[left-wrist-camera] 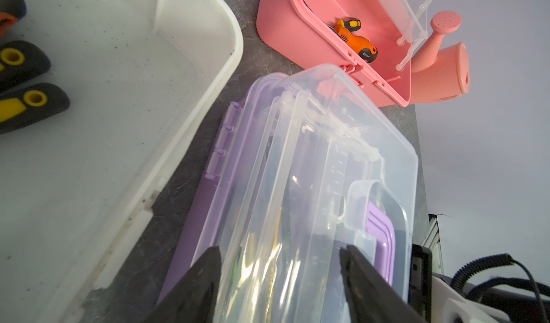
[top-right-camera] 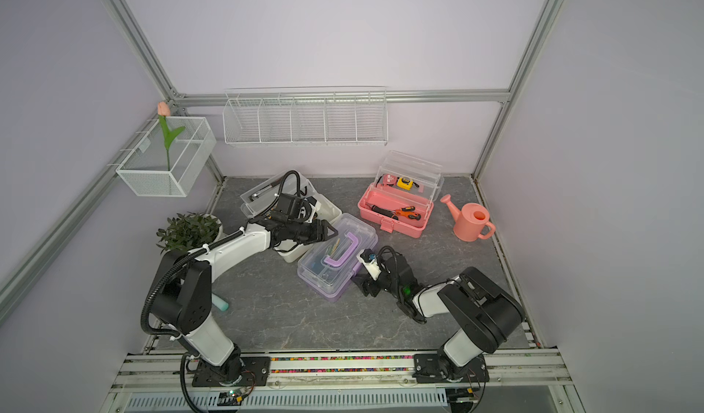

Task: Close toolboxes
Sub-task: Move the toolbox to the center of the board.

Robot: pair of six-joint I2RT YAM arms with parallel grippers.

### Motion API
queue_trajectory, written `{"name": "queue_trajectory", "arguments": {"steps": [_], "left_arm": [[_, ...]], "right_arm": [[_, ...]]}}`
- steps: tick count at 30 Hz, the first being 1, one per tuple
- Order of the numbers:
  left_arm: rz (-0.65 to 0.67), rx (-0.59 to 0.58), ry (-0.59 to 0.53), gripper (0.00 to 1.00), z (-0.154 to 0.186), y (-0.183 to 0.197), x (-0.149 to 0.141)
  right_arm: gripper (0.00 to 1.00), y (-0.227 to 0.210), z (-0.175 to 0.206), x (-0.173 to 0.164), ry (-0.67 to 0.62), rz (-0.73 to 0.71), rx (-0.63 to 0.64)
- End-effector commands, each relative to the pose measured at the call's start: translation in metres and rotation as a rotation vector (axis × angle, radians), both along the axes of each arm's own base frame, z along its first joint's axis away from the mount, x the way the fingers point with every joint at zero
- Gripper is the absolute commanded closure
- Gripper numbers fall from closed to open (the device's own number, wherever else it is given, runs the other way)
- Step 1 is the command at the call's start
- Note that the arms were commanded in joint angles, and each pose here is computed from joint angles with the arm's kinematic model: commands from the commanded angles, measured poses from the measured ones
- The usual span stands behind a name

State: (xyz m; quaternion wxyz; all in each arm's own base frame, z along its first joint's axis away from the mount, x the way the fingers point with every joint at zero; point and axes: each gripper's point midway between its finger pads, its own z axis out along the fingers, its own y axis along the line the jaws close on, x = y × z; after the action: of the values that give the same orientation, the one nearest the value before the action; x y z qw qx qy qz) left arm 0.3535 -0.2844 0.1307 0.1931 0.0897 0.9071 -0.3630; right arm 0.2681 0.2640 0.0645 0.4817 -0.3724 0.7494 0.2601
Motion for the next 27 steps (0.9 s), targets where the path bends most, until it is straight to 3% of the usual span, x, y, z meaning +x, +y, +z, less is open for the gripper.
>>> {"name": "queue_trajectory", "arguments": {"steps": [1,4,10,22,27], "left_arm": [[-0.005,0.034,0.068,0.34,-0.023,0.002,-0.006],[-0.007,0.031,0.068,0.34,-0.023,0.001,-0.006],[-0.005,0.043,0.066,0.34,-0.025,0.002,-0.005],[-0.004,0.058,0.059,0.34,-0.027,0.002,0.000],[-0.003,0.051,0.055,0.34,-0.026,0.001,0.001]], "right_arm": [[0.21,0.006,0.026,0.016,-0.138,-0.023,0.036],[0.27,0.003,0.026,0.019,-0.160,-0.043,0.037],[0.49,-0.003,0.028,0.018,-0.169,-0.069,0.042],[0.55,-0.027,0.021,-0.016,-0.043,-0.084,-0.027],[0.55,-0.047,0.017,-0.018,-0.004,-0.160,-0.088]]}}
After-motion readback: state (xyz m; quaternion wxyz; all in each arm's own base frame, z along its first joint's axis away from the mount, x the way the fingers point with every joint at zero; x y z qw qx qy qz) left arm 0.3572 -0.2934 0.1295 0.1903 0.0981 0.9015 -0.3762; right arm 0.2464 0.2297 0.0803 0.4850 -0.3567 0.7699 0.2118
